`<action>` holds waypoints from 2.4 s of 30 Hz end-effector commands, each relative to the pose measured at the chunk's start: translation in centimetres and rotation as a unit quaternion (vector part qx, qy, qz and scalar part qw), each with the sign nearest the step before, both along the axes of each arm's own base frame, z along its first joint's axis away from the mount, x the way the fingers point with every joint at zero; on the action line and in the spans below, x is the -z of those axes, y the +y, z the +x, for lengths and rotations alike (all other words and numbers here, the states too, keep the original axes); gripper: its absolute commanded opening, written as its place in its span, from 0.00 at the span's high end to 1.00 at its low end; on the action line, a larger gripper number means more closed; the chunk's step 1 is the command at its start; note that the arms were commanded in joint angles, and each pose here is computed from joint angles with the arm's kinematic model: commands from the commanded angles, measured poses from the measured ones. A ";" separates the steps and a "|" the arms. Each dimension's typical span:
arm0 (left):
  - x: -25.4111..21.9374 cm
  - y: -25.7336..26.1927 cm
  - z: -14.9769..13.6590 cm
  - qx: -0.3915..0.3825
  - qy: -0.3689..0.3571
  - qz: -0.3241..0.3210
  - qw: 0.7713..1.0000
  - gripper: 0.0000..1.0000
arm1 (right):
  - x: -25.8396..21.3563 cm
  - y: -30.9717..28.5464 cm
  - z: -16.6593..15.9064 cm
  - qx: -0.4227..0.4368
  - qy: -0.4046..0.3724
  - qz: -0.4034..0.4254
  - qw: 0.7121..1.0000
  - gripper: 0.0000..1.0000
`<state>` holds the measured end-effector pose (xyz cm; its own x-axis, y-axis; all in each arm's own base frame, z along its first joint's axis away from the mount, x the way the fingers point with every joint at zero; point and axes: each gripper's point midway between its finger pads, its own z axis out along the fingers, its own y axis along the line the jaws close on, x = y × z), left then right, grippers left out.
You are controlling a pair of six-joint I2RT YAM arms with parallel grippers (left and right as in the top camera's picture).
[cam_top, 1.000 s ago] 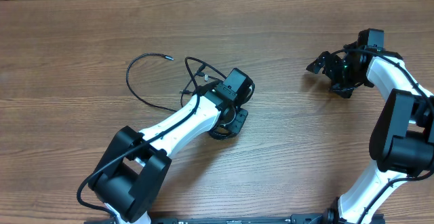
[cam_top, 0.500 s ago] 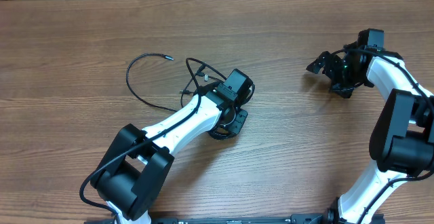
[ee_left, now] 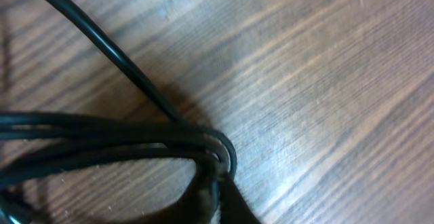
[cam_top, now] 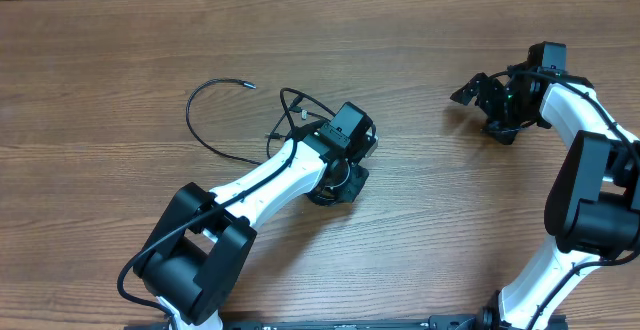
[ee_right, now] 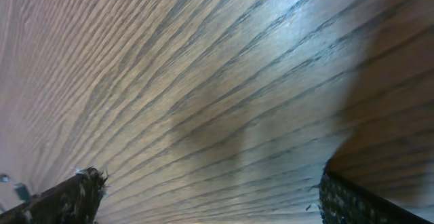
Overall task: Untangle cables
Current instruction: 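Bring right gripper to the bundle and grasp strands beside left gripper, then pull the grippers apart, left leftward and right rightward, stretching cable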
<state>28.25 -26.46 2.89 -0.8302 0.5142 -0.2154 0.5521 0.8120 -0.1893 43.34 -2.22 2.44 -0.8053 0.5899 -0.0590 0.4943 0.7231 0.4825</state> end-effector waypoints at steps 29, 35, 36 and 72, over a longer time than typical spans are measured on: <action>-0.5 7.8 0.3 -0.074 0.107 0.023 0.991 0.94 | -0.1 23.8 -11.2 -0.334 0.089 0.089 0.934 0.00; -0.7 11.1 1.5 -0.121 0.119 0.019 0.985 0.96 | -0.9 23.4 -10.7 -0.352 0.064 0.117 0.926 0.08; -0.7 11.5 1.7 -0.129 0.121 0.017 0.984 0.96 | -1.1 23.6 -10.7 -0.363 0.055 0.121 0.922 0.08; -7.8 18.6 8.2 -0.224 0.069 -0.313 0.921 0.96 | -10.2 26.5 -11.7 -0.417 -0.119 0.345 0.832 0.96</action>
<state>34.37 -6.86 5.33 -0.9956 -0.0602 -0.0712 -0.0038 0.7897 -0.6135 31.54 24.60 6.65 -0.9785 -0.2064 -0.0062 -0.1018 0.4562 0.8840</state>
